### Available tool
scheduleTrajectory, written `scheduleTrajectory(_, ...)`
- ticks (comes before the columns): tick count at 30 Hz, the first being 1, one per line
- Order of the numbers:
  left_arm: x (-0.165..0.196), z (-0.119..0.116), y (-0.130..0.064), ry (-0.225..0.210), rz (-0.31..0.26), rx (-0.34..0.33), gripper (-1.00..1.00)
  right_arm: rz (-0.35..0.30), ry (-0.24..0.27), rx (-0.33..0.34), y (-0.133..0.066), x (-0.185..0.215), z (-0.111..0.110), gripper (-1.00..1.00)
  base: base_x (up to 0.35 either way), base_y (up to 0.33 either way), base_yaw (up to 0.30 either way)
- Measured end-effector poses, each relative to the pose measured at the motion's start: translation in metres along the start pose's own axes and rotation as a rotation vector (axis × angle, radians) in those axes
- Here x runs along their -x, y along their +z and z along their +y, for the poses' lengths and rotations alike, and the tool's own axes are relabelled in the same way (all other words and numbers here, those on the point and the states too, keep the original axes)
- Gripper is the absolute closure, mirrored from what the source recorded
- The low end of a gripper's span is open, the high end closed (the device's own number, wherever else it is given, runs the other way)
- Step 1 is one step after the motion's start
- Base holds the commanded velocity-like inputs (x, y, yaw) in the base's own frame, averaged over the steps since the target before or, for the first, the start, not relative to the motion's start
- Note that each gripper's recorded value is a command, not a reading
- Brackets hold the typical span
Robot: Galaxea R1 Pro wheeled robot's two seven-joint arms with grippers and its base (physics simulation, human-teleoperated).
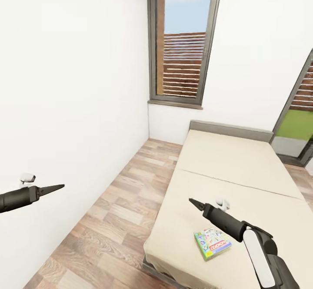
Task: Put all the toys in the child's room - the three board games (two on the bed and one on the table), the two jigsaw puzzles on the table, and the tennis ball on the table - inside the toy box on the table in the child's room.
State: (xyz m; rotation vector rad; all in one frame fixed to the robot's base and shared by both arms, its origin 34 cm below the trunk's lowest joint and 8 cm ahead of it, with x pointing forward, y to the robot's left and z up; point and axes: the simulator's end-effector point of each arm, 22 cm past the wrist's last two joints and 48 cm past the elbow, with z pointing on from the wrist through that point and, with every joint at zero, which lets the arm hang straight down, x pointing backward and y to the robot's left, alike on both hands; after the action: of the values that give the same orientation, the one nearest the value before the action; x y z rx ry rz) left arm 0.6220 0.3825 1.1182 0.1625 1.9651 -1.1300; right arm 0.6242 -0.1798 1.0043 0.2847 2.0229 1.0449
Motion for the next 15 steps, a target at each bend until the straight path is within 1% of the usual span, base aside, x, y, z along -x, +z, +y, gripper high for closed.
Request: scheduleTrajectory(15, 0.0009, -0.0052, 0.0023, 0.003, -0.007, -0.012, -1.00, -0.006, -0.006, 0.003, -0.0020, 0.0031, 0.0030, -1.00, 0.000, 0.000, -0.282)
